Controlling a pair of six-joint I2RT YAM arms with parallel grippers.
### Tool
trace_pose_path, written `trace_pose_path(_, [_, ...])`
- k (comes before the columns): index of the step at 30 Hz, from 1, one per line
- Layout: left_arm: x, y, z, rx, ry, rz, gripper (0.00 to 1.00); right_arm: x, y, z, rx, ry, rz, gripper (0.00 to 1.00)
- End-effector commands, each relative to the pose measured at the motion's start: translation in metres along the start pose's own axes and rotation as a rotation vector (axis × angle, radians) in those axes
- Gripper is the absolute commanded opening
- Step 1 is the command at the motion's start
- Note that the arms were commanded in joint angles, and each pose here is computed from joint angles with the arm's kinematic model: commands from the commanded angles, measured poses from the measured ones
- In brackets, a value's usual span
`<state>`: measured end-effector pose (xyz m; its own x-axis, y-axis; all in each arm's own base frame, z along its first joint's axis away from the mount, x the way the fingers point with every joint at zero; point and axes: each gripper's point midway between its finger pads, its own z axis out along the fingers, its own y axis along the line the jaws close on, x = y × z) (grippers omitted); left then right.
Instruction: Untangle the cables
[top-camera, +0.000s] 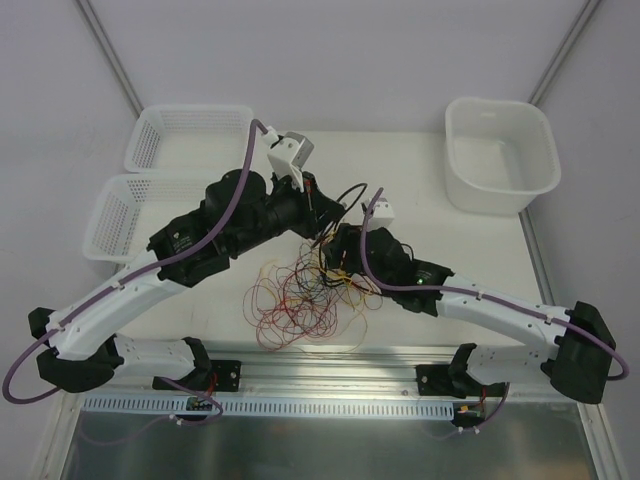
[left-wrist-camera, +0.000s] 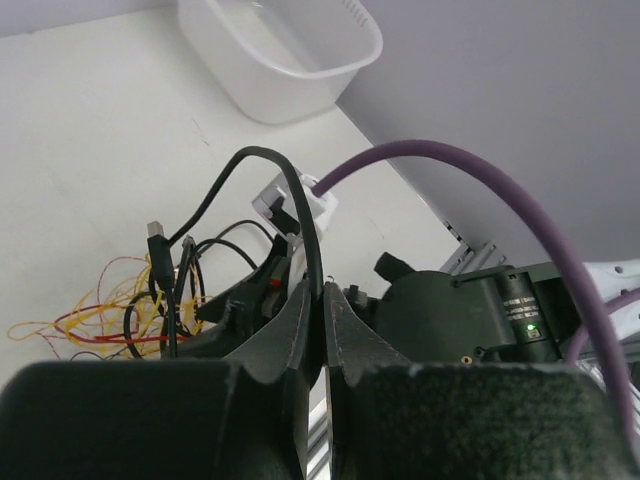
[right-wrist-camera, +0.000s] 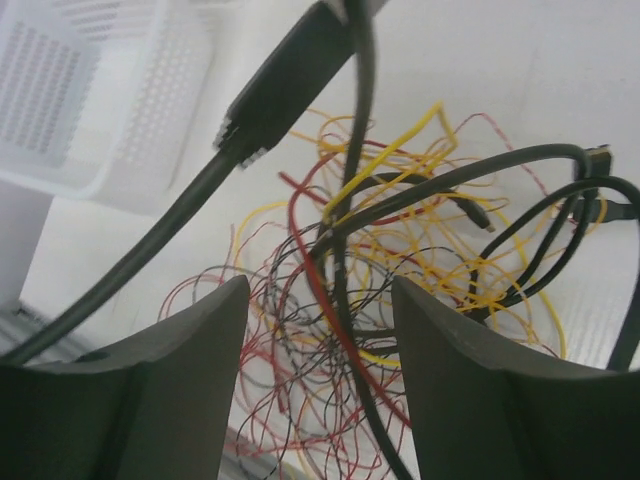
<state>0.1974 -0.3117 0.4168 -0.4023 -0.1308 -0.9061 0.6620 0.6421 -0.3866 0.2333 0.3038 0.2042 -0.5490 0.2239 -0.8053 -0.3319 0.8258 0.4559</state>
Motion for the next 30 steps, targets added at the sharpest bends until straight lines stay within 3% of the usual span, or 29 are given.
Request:
trace_pose_path(1, [-0.023,-0.020,-0.012,0.081,-0.096,-0.051,0.00,-0.025,-0.009,0.009,0.102,-0.132,0.095,0.61])
trace_pose_path(13, [-0.019,-0.004,-0.035,0.047,-0.143,-0.081,0.00,-0.018,-0.048,0.015,0.294,-0.150,0.039,0.43])
trace_pose_path(18, [-0.024,0.013,-0.053,-0.013,-0.200,-0.074,0.00,-0.018,-0.072,0.002,0.345,-0.169,0.043,0.25])
trace_pose_path(23, [-0.027,0.037,-0.073,-0.106,-0.262,-0.059,0.00,-0.018,-0.114,-0.017,0.454,-0.165,0.026,0.07])
trace_pose_path(30, [-0.023,0.093,-0.107,-0.351,-0.335,-0.028,0.00,-0.010,-0.196,-0.063,0.657,-0.165,0.056,0.03])
